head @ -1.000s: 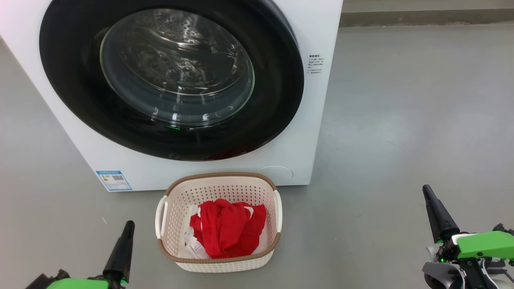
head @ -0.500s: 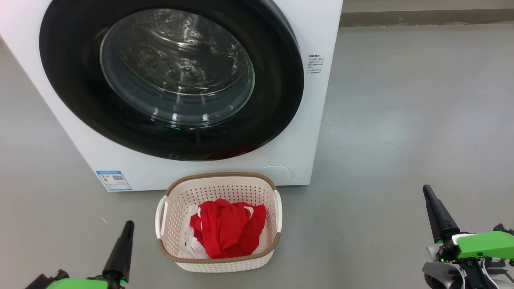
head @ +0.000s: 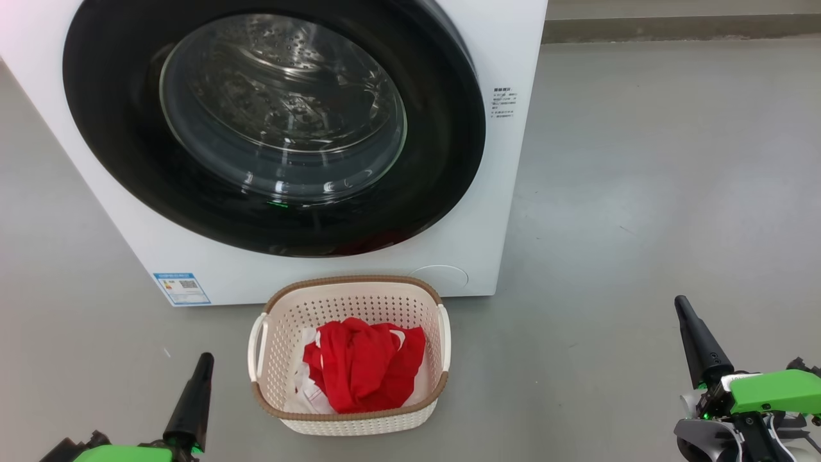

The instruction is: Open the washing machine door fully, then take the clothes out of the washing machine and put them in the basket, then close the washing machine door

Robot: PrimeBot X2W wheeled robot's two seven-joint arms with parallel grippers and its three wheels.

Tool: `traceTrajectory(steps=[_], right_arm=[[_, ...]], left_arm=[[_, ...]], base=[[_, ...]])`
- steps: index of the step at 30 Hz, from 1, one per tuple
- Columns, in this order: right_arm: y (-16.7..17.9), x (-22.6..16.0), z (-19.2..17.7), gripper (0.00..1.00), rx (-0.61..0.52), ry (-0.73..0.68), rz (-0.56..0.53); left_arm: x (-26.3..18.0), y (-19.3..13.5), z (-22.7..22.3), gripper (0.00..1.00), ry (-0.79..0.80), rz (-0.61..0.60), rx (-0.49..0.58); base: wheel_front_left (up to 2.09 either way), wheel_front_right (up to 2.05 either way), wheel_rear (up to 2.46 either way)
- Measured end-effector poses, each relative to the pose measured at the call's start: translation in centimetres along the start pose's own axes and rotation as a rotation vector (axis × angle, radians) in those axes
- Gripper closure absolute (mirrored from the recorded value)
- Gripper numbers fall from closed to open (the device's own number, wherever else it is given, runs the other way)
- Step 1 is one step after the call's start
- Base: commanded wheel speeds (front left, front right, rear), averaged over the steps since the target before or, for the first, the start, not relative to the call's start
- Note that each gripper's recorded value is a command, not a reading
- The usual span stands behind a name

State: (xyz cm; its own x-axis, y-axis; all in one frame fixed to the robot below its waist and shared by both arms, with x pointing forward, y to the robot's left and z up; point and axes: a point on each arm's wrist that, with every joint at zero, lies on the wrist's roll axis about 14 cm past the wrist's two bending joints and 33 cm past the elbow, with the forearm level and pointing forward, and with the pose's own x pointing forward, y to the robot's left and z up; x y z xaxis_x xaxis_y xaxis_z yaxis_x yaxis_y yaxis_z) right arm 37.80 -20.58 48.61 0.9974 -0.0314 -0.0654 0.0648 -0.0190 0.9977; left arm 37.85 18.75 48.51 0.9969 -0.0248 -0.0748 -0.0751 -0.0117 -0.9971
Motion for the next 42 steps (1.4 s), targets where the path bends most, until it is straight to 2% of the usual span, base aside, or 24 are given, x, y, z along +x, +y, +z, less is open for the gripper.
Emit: traceTrajectory(steps=[42], right_arm=[[-0.04,-0.01,-0.12,1.00,0.002,0.004,-0.001]], left_arm=[[-0.01,0.00,-0.02,1.00,0.005,0.000,0.002]], base=[[0.00,0.00,0.00]])
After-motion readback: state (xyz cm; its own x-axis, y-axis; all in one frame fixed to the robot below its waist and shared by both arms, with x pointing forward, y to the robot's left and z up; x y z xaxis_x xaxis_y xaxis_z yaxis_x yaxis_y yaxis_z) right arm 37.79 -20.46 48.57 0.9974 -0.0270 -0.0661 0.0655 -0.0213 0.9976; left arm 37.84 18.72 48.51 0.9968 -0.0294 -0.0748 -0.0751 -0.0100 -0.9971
